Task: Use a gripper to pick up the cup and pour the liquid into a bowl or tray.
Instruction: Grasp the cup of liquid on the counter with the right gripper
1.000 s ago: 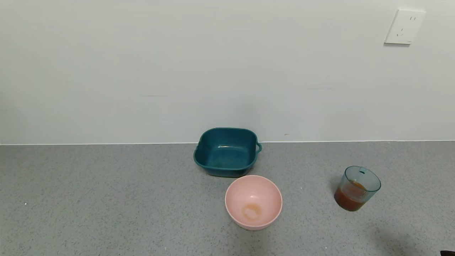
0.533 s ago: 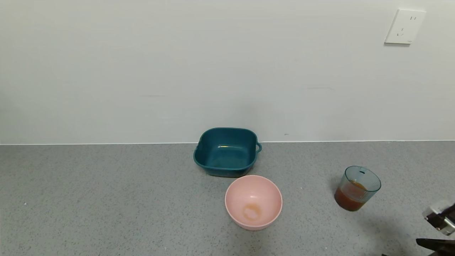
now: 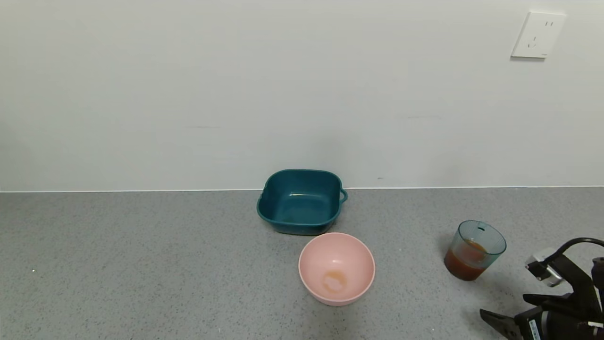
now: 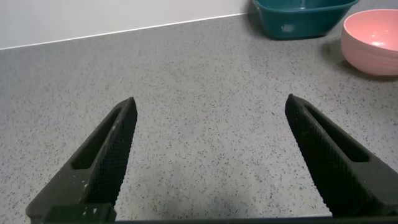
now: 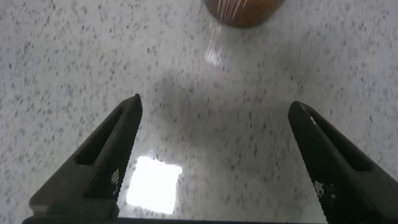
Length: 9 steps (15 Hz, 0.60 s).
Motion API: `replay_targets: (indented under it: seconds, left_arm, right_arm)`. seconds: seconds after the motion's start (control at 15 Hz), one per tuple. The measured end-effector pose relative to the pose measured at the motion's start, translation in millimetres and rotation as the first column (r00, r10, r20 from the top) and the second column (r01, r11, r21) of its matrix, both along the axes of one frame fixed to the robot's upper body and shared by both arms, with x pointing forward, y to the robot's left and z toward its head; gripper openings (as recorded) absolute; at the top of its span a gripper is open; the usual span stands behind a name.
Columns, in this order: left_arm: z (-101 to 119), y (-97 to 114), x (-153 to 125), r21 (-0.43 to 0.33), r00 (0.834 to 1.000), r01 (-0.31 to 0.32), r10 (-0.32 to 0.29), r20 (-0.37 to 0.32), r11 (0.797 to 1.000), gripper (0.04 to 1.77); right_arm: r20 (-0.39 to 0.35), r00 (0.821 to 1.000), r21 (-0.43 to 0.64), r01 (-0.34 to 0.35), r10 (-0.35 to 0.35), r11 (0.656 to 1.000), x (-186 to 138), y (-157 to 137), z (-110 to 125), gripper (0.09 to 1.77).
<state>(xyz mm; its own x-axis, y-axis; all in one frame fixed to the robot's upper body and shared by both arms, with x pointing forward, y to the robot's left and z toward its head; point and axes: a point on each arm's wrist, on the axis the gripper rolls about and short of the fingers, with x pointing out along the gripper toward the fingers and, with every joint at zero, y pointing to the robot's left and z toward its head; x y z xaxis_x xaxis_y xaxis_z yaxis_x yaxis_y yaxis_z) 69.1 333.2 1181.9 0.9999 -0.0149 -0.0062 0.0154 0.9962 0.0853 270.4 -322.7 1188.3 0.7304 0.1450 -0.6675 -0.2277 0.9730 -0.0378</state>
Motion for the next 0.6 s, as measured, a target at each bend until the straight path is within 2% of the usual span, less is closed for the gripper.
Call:
replay_targets:
  seconds: [0.6]
  left_arm:
    - [0,0,0,0.000,1.000,0.000,0.000,0.000,1.000,1.72]
  right_arm:
    - [0.127,0.991,0.064,0.037,-0.045,0.997,23,1,-10,1.71]
